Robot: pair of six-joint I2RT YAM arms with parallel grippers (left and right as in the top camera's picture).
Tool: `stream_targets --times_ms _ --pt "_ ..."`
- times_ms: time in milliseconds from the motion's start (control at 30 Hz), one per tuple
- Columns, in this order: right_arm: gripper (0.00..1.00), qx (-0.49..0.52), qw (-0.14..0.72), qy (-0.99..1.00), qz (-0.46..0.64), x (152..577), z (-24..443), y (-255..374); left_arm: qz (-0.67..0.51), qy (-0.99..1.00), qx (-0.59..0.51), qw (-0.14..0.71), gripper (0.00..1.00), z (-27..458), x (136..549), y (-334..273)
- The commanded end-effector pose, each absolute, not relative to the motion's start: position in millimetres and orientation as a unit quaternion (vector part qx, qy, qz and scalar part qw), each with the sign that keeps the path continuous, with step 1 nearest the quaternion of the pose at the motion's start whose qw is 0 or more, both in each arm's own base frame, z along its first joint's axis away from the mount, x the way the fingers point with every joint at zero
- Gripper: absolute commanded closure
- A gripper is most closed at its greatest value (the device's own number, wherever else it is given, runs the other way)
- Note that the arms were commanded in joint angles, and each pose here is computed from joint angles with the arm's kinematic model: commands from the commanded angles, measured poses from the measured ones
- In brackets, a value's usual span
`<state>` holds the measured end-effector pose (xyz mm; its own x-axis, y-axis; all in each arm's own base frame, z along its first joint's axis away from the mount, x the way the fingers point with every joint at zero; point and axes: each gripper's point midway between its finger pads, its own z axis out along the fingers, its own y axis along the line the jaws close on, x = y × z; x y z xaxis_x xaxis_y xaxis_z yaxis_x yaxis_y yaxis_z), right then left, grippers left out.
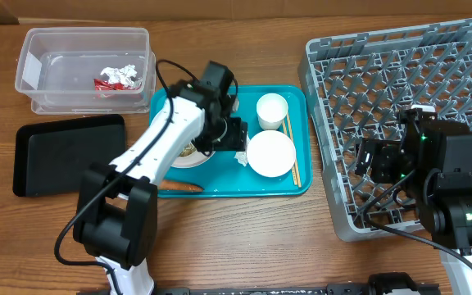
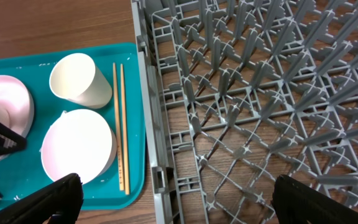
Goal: Sort waste into correct bins and load items into the dishwasher
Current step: 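Grasp the second tissue between the bowls with the left gripper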
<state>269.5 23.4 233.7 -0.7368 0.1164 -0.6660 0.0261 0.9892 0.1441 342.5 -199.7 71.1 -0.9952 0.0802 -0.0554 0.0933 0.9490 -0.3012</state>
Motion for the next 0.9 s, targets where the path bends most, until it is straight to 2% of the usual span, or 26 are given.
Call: stream_targets --times_ms 0,367,567,867 --pt "0.00 0.042 0.378 0.923 0.062 273.2 247.4 21.8 -0.145 0.989 0.022 0.035 0.31 62.0 338.7 -199.5" --pt "0.00 0.042 0.376 0.924 0.061 272.4 246.6 21.7 -0.109 0.993 0.020 0.049 0.31 45.6 339.8 -186.1" --pt "0.00 0.042 0.376 0.923 0.062 272.4 246.7 21.7 -0.112 0.991 0.046 0.064 0.26 46.5 343.3 -194.2" --pt "0.00 0.042 0.375 0.924 0.061 272.1 246.4 21.7 -0.110 0.991 0.053 0.061 0.31 36.7 343.9 -200.1"
